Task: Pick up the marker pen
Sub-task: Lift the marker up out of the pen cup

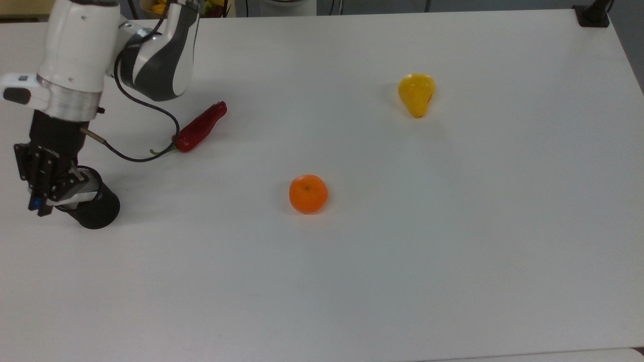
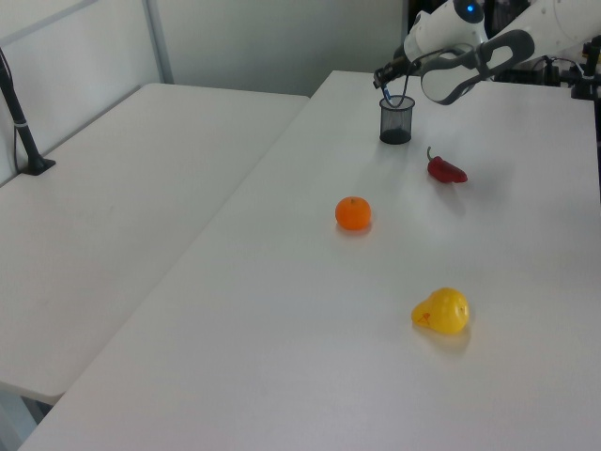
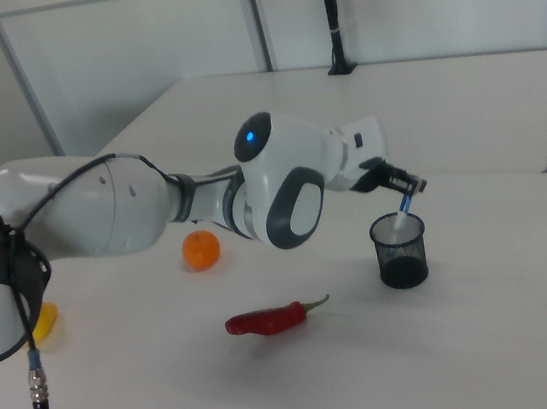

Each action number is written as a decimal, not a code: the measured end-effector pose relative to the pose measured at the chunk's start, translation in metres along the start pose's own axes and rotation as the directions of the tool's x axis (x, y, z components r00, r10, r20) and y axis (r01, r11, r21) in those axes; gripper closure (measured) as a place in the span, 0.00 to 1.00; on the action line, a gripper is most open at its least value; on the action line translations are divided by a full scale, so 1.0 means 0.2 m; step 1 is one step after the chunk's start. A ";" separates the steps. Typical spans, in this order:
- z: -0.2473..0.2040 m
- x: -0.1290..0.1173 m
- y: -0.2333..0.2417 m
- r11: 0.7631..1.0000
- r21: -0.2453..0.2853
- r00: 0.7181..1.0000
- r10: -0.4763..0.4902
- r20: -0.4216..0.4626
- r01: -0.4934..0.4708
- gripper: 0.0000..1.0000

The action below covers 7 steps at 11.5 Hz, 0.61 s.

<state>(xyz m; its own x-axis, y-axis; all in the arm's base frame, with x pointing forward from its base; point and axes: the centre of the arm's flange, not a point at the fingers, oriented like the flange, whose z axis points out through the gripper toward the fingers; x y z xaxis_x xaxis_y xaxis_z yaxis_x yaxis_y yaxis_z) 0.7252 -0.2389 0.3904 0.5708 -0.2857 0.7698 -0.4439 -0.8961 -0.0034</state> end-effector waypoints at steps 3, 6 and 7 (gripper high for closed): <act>-0.20 0.19 0.05 1.000 0.008 0.997 0.025 -0.069 -0.025 0.82; -0.42 0.35 0.09 0.999 0.021 0.991 0.051 -0.128 -0.049 0.82; -0.48 0.38 0.10 0.998 0.025 0.989 0.060 -0.138 -0.057 0.82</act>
<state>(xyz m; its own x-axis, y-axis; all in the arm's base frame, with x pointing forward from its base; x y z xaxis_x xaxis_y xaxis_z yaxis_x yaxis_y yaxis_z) 0.6933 -0.2463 0.5105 0.4429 -0.2890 0.8487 -0.4579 -0.8868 -0.0631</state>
